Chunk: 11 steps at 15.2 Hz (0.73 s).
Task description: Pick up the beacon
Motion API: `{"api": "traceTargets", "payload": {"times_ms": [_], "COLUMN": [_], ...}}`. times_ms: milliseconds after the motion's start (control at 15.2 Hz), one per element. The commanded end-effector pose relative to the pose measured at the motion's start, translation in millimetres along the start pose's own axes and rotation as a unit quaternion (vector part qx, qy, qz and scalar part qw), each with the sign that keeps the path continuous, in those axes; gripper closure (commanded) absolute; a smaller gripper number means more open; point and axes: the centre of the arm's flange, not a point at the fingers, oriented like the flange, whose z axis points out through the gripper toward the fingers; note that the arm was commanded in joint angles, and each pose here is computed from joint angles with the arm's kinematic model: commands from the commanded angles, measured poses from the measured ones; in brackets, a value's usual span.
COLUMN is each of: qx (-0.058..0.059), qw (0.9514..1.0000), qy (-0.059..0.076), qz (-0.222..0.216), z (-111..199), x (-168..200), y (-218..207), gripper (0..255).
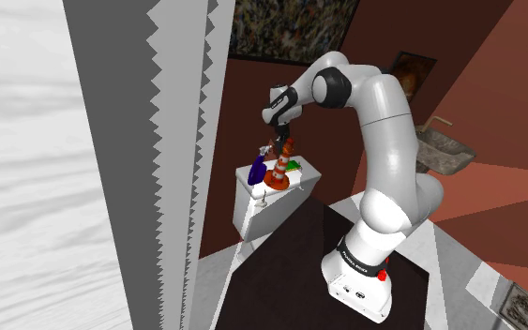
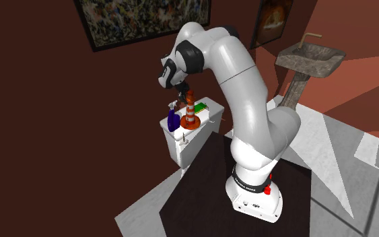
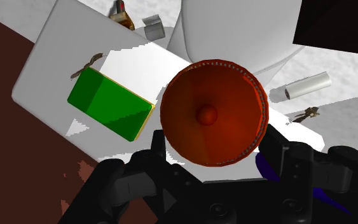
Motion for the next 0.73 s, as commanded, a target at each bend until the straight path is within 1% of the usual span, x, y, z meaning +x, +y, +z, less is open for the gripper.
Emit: {"api": "traceTargets", "payload": {"times_ms": [0, 462, 660], "qx": [0.000, 0.000, 0.000], "qw": [1.0000, 1.0000, 1.0000], "qy": [0.000, 0.000, 0.000], "qz": [0.000, 0.000, 0.000], "z": [0.9, 1.6, -13.2], "x": [0.0, -0.2, -5.1], "y": [0.0, -0.2, 2.6], "gripper": [255, 255, 255]}}
